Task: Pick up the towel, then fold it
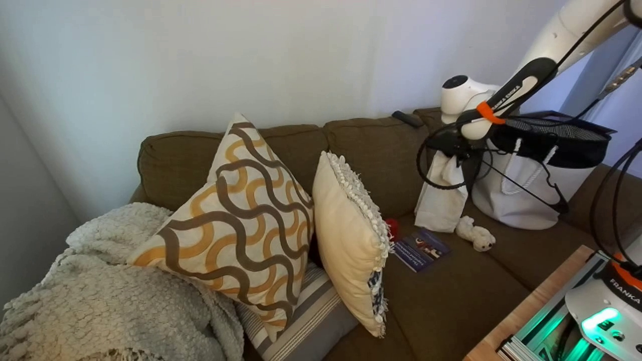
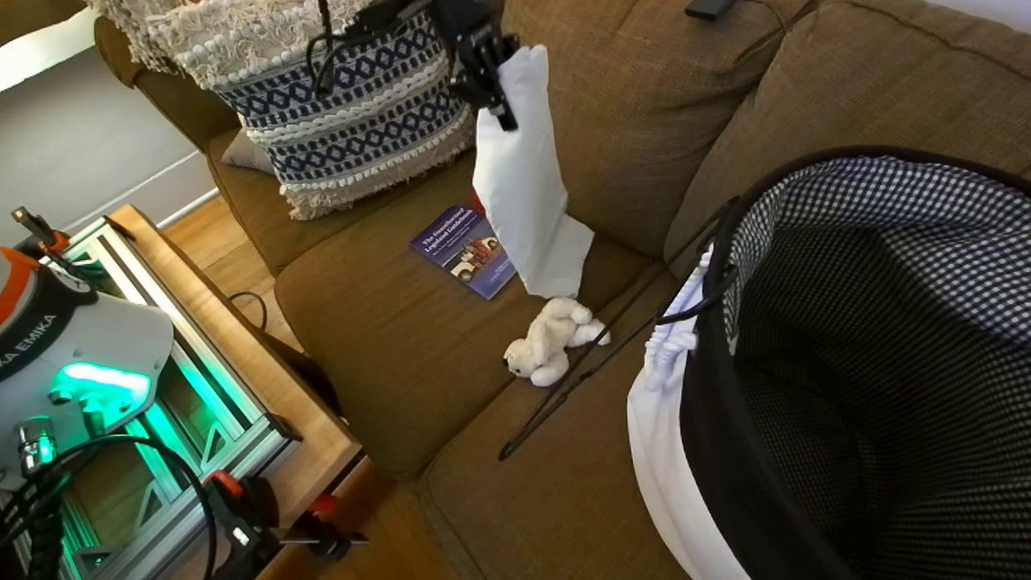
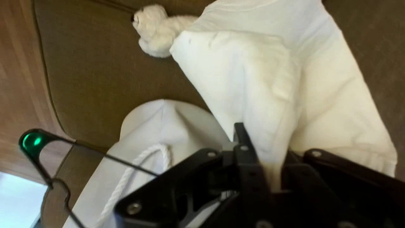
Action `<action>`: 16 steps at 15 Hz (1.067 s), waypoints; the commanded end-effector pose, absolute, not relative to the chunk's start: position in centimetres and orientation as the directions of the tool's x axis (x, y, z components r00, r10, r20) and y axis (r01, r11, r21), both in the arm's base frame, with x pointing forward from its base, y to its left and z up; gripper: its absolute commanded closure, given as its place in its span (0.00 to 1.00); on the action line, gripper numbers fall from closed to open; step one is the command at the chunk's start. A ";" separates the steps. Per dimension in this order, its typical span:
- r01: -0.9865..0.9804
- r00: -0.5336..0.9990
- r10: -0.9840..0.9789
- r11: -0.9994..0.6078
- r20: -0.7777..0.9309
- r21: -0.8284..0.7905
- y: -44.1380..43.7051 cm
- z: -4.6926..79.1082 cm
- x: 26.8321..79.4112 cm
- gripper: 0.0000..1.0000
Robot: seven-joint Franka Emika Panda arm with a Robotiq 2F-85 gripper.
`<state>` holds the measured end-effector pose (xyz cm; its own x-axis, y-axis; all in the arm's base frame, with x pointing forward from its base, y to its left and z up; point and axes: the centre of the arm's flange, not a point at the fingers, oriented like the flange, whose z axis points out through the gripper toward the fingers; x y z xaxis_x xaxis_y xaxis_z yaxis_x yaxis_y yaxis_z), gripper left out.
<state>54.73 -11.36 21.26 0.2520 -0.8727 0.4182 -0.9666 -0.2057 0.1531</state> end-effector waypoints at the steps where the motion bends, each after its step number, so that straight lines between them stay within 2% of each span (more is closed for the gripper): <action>1: -0.912 0.392 -0.879 -0.333 0.272 0.239 -7.3 11.7 55.4 0.99; 5: -0.806 0.558 -0.823 -0.508 0.104 0.305 -0.7 5.1 53.4 0.99; 9: -0.685 0.659 -0.751 -0.622 -0.041 0.380 1.7 1.7 51.5 0.99; 12: -0.609 0.741 -0.654 -0.750 -0.151 0.260 1.5 2.7 50.6 0.99; 16: -0.453 0.851 -0.477 -0.878 -0.217 0.155 6.0 4.0 50.7 0.99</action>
<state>51.29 3.30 2.65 0.7952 -0.5853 -0.1586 -0.5455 -0.8046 0.2346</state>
